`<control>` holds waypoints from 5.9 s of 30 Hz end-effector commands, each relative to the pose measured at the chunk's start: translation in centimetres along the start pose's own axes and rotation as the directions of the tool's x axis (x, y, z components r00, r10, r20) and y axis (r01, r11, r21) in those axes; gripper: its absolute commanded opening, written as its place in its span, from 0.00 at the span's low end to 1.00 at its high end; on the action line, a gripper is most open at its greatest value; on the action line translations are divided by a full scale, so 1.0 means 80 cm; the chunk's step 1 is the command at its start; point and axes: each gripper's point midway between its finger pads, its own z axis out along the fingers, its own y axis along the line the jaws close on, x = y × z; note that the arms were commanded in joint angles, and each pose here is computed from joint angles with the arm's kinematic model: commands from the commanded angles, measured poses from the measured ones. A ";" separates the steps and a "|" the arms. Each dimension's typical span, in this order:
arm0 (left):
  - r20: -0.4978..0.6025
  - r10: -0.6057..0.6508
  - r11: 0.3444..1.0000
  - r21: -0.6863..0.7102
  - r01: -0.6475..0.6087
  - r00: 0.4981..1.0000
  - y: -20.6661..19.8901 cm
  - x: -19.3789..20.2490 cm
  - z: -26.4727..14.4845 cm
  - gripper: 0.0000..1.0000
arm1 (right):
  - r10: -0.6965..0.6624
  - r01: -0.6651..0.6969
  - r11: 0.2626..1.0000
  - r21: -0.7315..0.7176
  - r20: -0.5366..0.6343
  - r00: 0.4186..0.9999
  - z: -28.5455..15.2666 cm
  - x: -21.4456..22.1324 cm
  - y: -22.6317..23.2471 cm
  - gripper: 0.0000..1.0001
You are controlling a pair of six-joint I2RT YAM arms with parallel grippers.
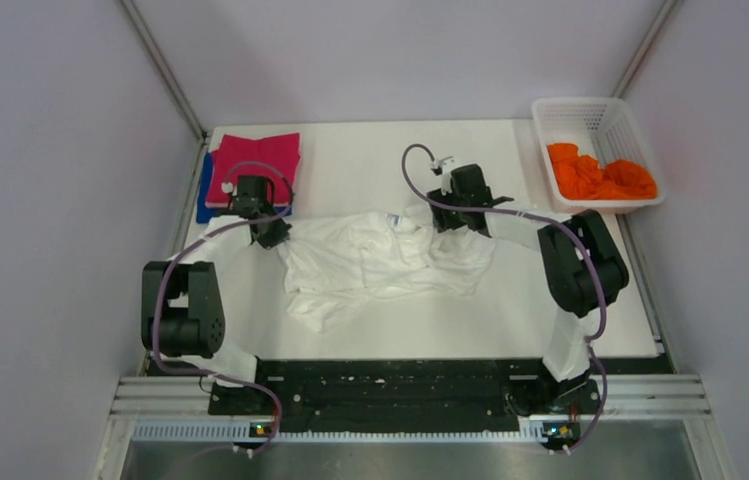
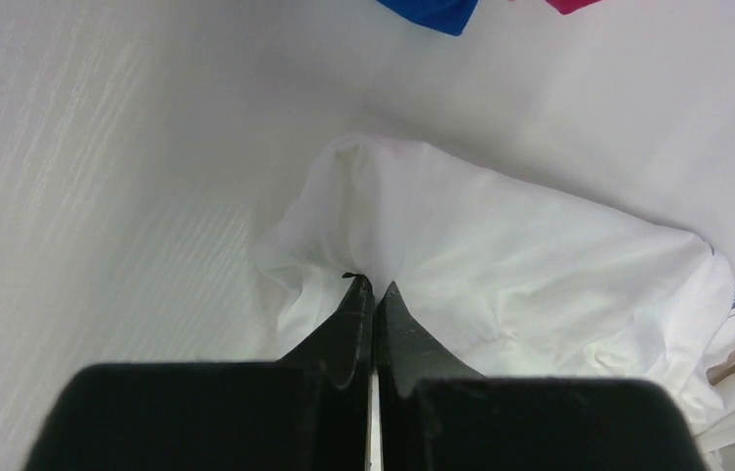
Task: Fold and stack the t-shirts
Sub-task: Flatten out the tshirt
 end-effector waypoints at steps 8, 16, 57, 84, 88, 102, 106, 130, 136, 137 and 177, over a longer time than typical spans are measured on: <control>0.210 0.014 0.984 0.169 -0.050 0.978 -0.054 -0.071 -0.076 0.00 | 0.011 -0.016 1.000 0.023 0.232 0.973 -0.023 -0.110 -0.008 0.00; 0.543 -0.061 0.896 0.399 -0.193 0.838 -0.104 -0.139 -0.277 0.00 | -0.001 -0.005 1.000 0.009 0.584 0.812 -0.252 -0.227 0.001 0.00; 0.459 -0.139 0.884 0.456 -0.099 0.877 -0.107 -0.119 -0.160 0.00 | 0.208 -0.414 0.889 0.198 0.630 0.748 -0.266 -0.086 -0.101 0.00; 0.223 0.119 0.983 0.110 -0.147 0.967 -0.109 -0.066 -0.116 0.99 | 0.563 -0.683 0.729 0.053 0.521 0.642 -0.199 -0.063 -0.152 0.99; 0.121 0.047 0.999 -0.033 -0.044 0.991 0.002 0.026 -0.147 0.99 | 0.648 -0.738 0.675 0.020 0.464 0.605 -0.226 0.000 -0.120 0.99; -0.108 -0.195 0.937 -0.315 0.152 0.975 0.157 0.198 -0.121 0.77 | 0.730 -0.789 0.602 0.119 0.318 0.605 -0.242 0.100 -0.088 0.97; -0.176 -0.226 0.929 -0.333 0.158 0.958 0.159 0.222 -0.099 0.60 | 0.730 -0.785 0.606 0.129 0.301 0.613 -0.237 0.103 -0.088 0.94; 0.094 -0.052 0.996 0.072 0.046 0.994 0.067 0.116 -0.150 0.00 | 0.722 -0.655 0.597 0.463 0.045 0.690 -0.201 0.217 -0.044 0.61; 0.122 -0.057 0.991 0.127 0.041 0.991 0.051 0.104 -0.163 0.00 | 0.740 -0.673 0.610 0.418 0.001 0.672 -0.181 0.228 -0.029 0.51; 0.125 -0.061 0.990 0.131 0.044 0.990 0.050 0.102 -0.163 0.00 | 0.745 -0.673 0.609 0.421 -0.013 0.666 -0.178 0.233 -0.027 0.49; 0.814 -0.520 0.504 0.535 -0.678 0.256 -0.071 -0.118 -0.877 0.00 | 0.407 -0.320 0.898 -0.303 0.850 0.335 -0.765 -0.164 0.006 0.00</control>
